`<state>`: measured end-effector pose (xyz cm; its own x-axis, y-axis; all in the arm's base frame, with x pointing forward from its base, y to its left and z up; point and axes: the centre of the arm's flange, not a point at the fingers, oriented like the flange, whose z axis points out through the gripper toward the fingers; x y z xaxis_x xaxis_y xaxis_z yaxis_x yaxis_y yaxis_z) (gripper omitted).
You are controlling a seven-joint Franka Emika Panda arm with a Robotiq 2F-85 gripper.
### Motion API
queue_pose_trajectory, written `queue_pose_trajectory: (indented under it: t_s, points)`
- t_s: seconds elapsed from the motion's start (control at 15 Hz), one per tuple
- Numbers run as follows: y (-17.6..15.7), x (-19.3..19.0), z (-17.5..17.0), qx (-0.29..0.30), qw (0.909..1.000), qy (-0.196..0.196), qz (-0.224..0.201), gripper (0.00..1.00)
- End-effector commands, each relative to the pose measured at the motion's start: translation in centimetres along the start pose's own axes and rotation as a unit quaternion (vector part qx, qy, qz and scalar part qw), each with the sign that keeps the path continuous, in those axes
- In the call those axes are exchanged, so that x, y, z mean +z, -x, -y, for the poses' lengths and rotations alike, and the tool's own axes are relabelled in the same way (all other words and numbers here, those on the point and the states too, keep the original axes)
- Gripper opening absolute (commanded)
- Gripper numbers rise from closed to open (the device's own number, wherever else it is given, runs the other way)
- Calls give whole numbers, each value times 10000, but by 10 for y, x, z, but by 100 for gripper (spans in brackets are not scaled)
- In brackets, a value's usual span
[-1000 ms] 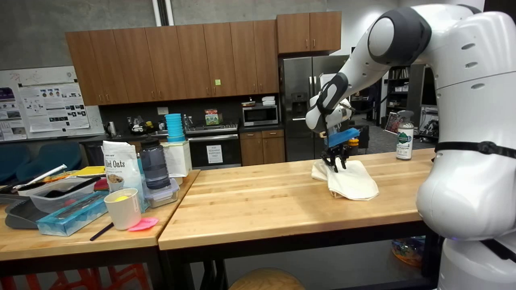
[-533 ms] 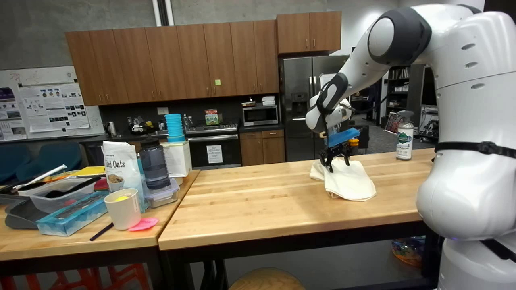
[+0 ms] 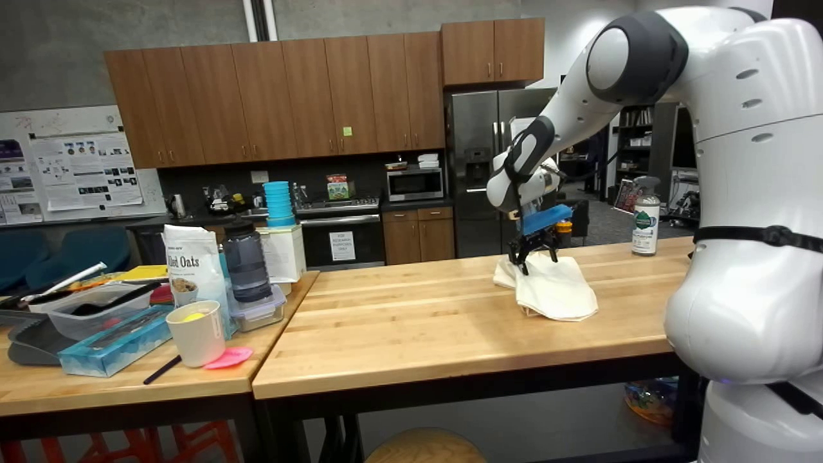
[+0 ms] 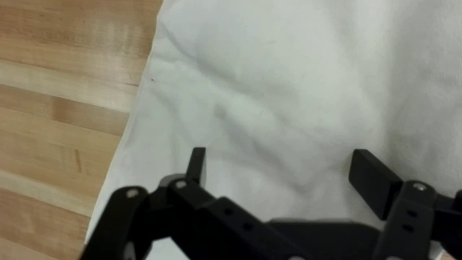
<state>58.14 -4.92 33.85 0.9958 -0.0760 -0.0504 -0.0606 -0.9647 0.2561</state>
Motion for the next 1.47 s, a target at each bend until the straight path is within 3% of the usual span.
queue_pose_trajectory:
  t_s: [0.0, 0.47, 0.8, 1.07, 1.4]
  points:
    - [7, -2, -9, -176, 9998, -84, -52, 100]
    - [13, 18, -45, -14, 9999, 50, 158, 100]
    - [0, -24, -61, -23, 9995, 199, -229, 100]
    - [-18, -70, -22, -477, 9950, 544, -694, 100]
    - [-26, -73, 47, -1108, 9892, 513, -816, 100]
